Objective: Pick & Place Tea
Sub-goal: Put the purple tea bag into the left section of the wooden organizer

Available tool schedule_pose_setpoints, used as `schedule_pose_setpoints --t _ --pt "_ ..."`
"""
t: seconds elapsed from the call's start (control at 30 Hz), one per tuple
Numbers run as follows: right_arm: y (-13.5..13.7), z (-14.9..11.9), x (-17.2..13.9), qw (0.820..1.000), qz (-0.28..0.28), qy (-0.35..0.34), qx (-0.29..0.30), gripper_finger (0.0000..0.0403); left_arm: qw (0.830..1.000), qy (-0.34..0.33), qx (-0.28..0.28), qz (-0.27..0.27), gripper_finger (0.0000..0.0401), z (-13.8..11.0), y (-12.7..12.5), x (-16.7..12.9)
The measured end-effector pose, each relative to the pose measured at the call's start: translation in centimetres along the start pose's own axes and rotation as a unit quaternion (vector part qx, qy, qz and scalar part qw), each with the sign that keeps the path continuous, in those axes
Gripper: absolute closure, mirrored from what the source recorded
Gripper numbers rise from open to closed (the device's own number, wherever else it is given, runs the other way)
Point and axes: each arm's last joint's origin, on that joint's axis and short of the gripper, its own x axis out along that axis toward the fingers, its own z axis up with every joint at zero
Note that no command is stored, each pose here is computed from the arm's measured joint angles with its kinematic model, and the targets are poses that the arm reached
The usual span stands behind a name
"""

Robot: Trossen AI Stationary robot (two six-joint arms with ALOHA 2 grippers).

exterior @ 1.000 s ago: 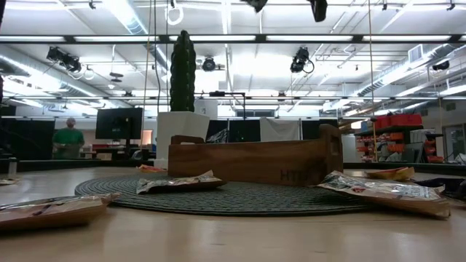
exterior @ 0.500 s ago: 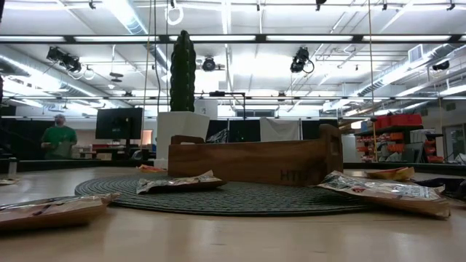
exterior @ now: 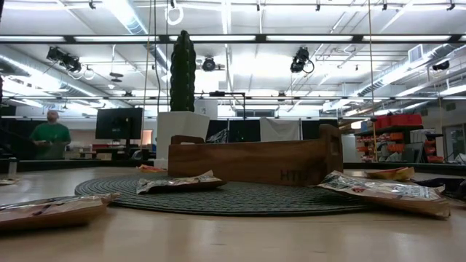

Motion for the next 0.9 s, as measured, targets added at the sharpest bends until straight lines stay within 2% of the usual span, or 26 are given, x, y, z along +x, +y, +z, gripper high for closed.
schedule_pose_setpoints --t 0.17,0.4,0.63,0.77,0.9 --pt "0.2 -0.2 0.2 0.999 0.027 0.006 0.032 0.0266 1.000 -0.010 -0.011 -0.001 0.0396 0.3 0.0 0.1" --pt "0.5 -0.3 0.9 0.999 0.031 -0.006 0.042 0.0266 0.999 -0.020 -0.027 -0.017 0.0396 0.6 -0.2 0.1" --pt "0.5 -0.4 1.1 0.999 0.031 -0.010 0.044 0.0268 0.999 -0.023 -0.009 -0.026 0.0396 0.8 -0.3 0.2" --pt "0.6 -0.3 1.1 0.998 0.032 -0.017 0.046 0.0298 0.999 -0.023 -0.010 -0.026 0.0396 0.8 -0.3 0.2" --pt "0.6 -0.2 1.1 0.998 0.037 -0.019 0.053 0.0355 0.999 -0.021 -0.009 -0.033 0.0396 0.8 -0.3 0.2"
